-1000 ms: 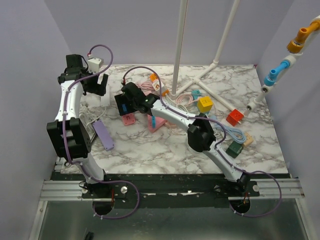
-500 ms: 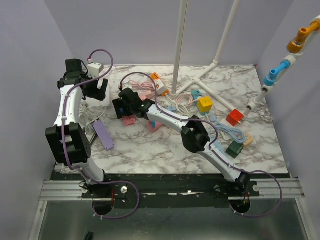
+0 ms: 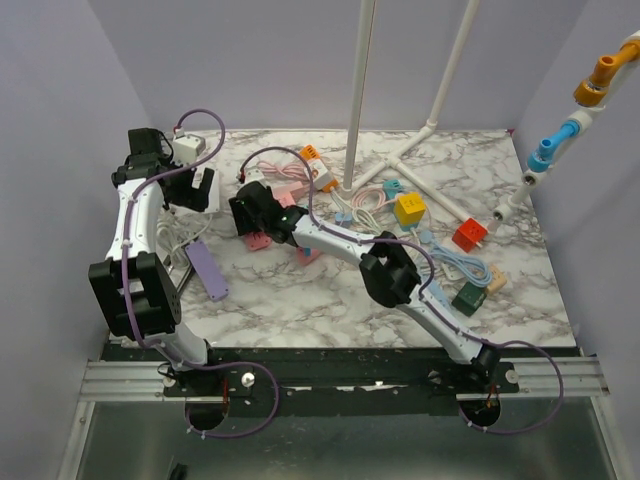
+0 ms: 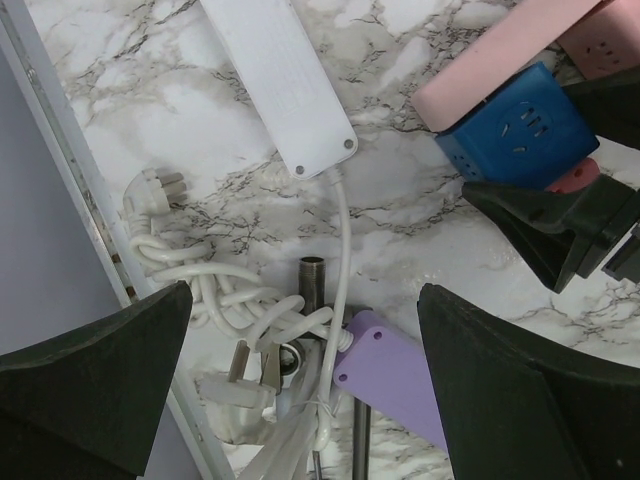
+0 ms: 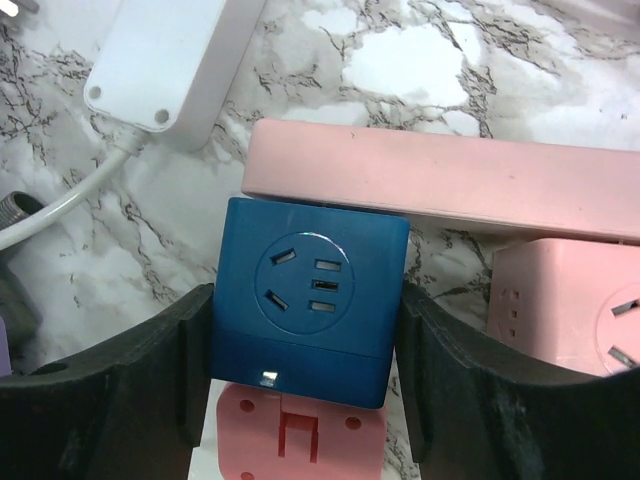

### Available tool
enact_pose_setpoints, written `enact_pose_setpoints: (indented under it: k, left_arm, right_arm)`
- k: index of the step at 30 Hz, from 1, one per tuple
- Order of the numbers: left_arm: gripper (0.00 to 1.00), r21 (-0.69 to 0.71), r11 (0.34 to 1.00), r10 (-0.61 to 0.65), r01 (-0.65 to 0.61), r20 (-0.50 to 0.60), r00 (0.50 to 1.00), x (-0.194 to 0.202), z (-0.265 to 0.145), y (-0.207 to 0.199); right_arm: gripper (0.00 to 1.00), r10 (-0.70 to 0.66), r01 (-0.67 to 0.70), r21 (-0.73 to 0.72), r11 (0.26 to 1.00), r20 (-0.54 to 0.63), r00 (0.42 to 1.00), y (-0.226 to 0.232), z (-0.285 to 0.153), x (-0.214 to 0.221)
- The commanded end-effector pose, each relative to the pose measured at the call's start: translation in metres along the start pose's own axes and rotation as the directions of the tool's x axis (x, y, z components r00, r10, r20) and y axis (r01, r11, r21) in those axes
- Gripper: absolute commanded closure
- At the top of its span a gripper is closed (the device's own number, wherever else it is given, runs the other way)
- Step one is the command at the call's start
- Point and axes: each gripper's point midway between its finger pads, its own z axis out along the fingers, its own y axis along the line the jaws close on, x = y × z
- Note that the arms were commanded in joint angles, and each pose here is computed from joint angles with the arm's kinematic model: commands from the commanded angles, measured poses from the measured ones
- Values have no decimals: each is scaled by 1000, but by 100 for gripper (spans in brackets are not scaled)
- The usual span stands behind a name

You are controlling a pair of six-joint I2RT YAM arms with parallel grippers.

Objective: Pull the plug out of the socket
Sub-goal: Remove the plug from the socket.

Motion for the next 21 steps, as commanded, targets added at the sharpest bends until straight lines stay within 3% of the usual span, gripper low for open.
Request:
enact_pose_setpoints:
  k: [1, 5, 15, 21]
  left_arm:
    - [2, -29, 999, 26, -25, 8, 1000, 3, -11, 3]
    - [2, 2, 1000, 31, -31, -14, 999, 11, -11, -4]
    - [2, 163, 983, 98, -86, -66, 993, 38, -8, -51]
    - [2, 330, 936, 173, -126, -119, 978, 66, 1, -119]
  right_arm:
    - [54, -56, 56, -22, 998, 6, 998, 24, -22, 9]
    - [62, -93, 93, -20, 996, -39, 995, 26, -52, 33]
    - [63, -97, 82, -126, 989, -120, 988, 32, -144, 98]
    - [62, -78, 55, -182, 982, -124, 989, 33, -160, 118]
